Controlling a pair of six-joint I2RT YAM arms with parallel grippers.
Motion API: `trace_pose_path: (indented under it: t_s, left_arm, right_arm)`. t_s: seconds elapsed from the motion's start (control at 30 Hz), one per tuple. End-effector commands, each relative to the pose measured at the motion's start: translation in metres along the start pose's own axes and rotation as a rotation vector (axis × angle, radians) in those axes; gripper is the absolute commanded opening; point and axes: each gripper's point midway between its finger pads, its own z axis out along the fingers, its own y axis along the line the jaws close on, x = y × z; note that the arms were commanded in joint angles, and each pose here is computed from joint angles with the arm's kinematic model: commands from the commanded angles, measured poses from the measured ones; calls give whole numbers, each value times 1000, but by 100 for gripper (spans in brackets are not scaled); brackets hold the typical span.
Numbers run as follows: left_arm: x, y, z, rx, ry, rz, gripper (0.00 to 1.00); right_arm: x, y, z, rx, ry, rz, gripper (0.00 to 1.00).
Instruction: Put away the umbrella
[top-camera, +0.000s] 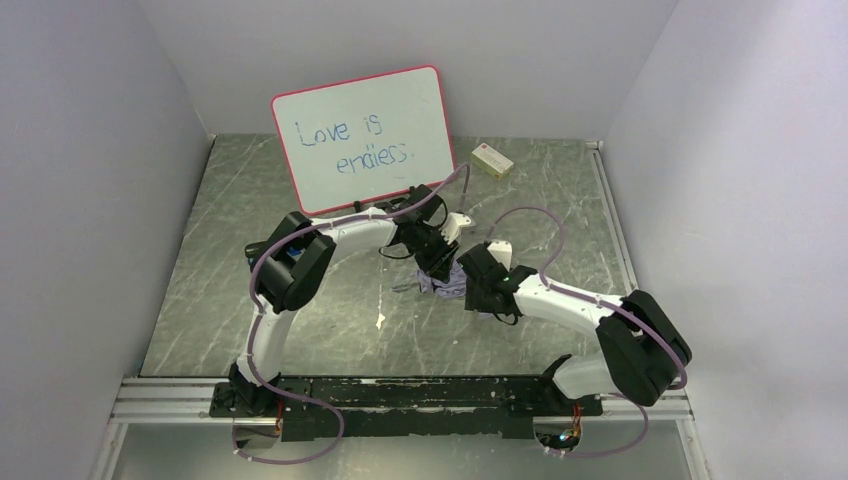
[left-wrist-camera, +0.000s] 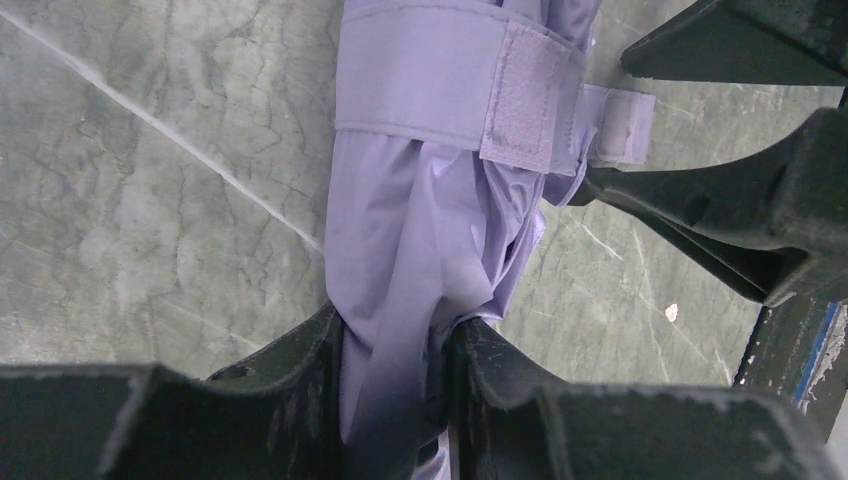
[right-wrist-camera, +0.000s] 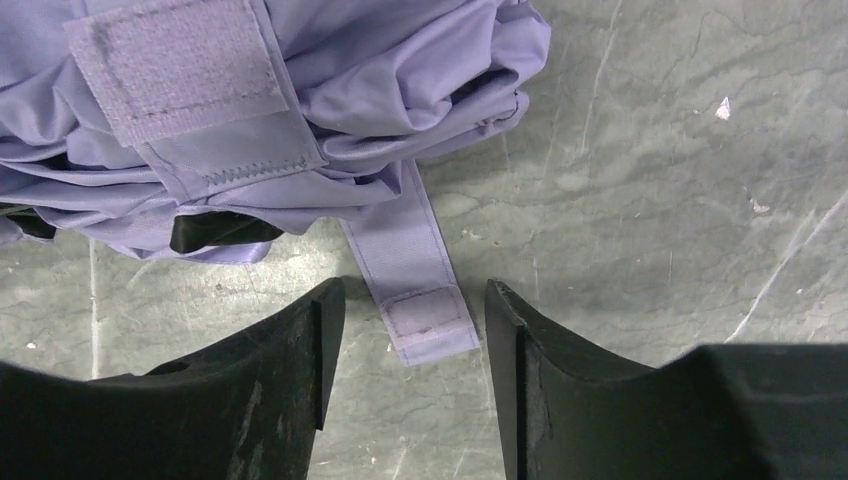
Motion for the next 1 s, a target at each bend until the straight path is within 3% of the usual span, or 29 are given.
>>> trace_pose_path:
  t_s: [0.0,0.33,0.97]
  left_arm:
    - [66,24,28,-108,198,-52,5]
    - [63,21,28,-95,194,-55,5]
    - [58,20,25,-95,183,-52,5]
  right_arm:
    - [9,-8,1,43,19,38,55]
    - [20,-13,8,105,83,27,51]
    - [26,-24,9,167,101,60,28]
